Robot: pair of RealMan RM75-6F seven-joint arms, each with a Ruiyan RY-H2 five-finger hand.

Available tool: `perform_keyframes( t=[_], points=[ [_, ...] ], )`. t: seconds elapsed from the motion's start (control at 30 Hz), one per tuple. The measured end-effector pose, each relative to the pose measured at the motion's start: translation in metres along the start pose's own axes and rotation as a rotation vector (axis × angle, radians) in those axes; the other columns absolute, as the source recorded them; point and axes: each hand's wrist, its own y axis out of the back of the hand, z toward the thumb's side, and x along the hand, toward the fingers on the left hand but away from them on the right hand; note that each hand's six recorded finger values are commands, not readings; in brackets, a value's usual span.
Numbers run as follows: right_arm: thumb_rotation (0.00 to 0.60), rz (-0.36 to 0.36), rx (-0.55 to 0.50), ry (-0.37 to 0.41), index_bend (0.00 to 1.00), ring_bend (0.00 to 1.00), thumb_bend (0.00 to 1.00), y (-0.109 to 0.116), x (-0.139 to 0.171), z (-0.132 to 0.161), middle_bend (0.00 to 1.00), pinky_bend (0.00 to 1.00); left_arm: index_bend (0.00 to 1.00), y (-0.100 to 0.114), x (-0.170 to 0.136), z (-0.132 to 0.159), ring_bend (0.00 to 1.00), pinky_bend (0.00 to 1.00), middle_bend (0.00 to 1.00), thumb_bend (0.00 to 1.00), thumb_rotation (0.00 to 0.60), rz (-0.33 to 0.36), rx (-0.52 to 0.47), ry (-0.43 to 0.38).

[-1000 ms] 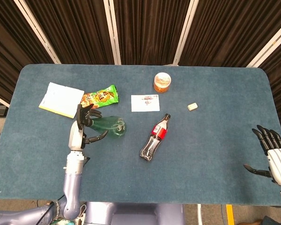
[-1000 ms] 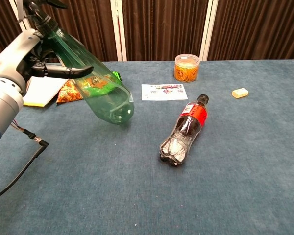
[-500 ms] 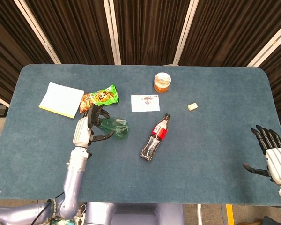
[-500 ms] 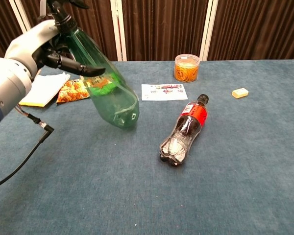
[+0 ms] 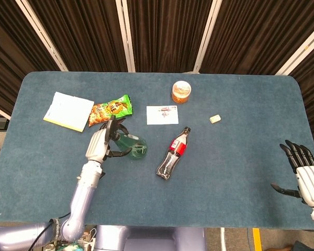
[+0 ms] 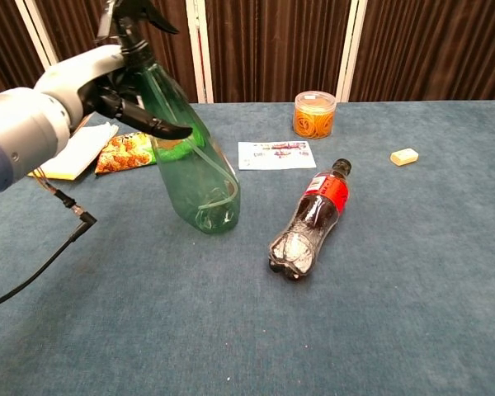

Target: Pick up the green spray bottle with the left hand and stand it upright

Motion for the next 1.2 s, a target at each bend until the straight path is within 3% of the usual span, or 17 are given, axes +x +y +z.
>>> perform_keyframes(
  t=[0.13, 0.37, 0.57, 0.77, 1.2],
  points=[
    [0.600, -0.004, 0.000, 0.002, 0.00, 0.00, 0.11, 0.001, 0.001, 0.000, 0.00, 0.00, 0.69, -0.002, 0.005, 0.006, 0.12, 0.13, 0.32, 0.39, 0.600, -0.033, 0.033, 0.010],
    [0.600, -0.003, -0.002, 0.004, 0.00, 0.00, 0.11, 0.001, 0.003, 0.001, 0.00, 0.00, 0.24, -0.008, 0.011, 0.017, 0.10, 0.13, 0.27, 0.18, 0.600, -0.045, 0.029, -0.005],
    [0.600, -0.003, -0.004, 0.002, 0.00, 0.00, 0.11, 0.002, 0.003, 0.000, 0.00, 0.00, 0.01, -0.013, 0.015, 0.019, 0.07, 0.12, 0.21, 0.09, 0.600, -0.064, 0.008, -0.013],
    [0.600, 0.004, -0.001, 0.005, 0.00, 0.00, 0.11, 0.000, 0.003, 0.001, 0.00, 0.00, 0.00, -0.014, 0.019, 0.021, 0.00, 0.12, 0.02, 0.02, 0.600, -0.085, 0.003, -0.020],
    [0.600, -0.003, -0.001, 0.003, 0.00, 0.00, 0.11, 0.002, 0.004, 0.000, 0.00, 0.00, 0.00, -0.011, 0.006, 0.021, 0.00, 0.12, 0.00, 0.00, 0.600, -0.111, 0.003, -0.064]
  ],
)
